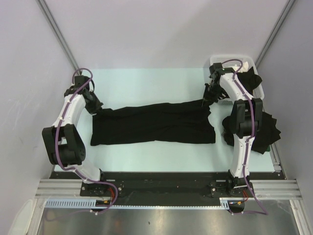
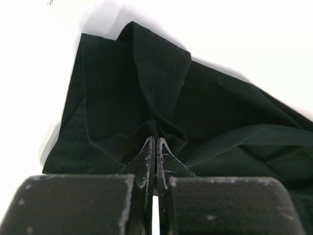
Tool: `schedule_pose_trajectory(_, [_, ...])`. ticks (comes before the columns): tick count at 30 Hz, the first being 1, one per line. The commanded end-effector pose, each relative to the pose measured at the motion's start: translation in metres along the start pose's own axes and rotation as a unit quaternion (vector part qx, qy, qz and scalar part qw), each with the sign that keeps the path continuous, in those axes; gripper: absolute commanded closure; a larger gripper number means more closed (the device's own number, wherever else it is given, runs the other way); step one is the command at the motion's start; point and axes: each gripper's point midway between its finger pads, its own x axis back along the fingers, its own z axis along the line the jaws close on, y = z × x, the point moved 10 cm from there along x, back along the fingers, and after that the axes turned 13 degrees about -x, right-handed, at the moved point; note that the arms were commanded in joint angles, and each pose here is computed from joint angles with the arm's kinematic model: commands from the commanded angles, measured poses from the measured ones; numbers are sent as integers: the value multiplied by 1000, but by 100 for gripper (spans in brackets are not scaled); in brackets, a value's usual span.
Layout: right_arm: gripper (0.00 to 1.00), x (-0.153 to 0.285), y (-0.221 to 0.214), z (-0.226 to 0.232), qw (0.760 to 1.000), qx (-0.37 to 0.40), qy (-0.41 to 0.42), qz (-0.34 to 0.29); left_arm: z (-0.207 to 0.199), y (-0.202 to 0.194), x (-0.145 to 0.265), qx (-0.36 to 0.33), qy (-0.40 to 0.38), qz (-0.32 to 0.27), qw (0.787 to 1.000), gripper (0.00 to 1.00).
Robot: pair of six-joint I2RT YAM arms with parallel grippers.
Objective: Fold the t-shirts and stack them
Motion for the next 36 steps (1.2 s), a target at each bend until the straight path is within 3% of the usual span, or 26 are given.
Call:
schedule_pose_trajectory(1, [100, 24, -6, -1, 1000, -13, -1, -8, 1, -4, 18, -16, 1, -10, 1000, 100])
schedule_pose_trajectory(6, [100, 19, -11, -5, 1000, -17, -13, 7, 10, -9, 17, -17, 54, 1, 998, 100])
schedule_pose_trajectory(21, [100, 4, -21, -14, 999, -16, -31, 40, 17, -14, 3, -20, 92, 22, 995, 100])
schedule_pose_trajectory(22, [97, 3, -21, -14, 998, -15, -31, 43, 17, -13, 3, -20, 91, 22, 995, 100])
schedule_pose_trajectory(24, [76, 4, -19, -15, 998, -16, -34, 42, 17, -14, 2, -20, 93, 24, 995, 98])
schedule_pose_trajectory(26, [64, 7, -17, -13, 999, -14, -33, 36, 18, -13, 0, -20, 96, 28, 995, 91])
schedule_pose_trajectory(27, [60, 7, -16, -12, 999, -13, -34, 35, 17, -13, 0, -17, 97, 28, 995, 72])
schedule_pose_trajectory(29, [57, 12, -13, -9, 999, -10, -32, 22, 16, -11, -1, -15, 95, 27, 995, 58])
schedule_pose_trajectory(34, [52, 26, 0, -3, 999, -3, -36, -15, 15, -4, 1, -11, 96, 17, 995, 42])
schedule_pose_trajectory(36, [51, 34, 6, 2, 999, -1, -33, -34, 13, 1, 4, -10, 90, 8, 996, 42])
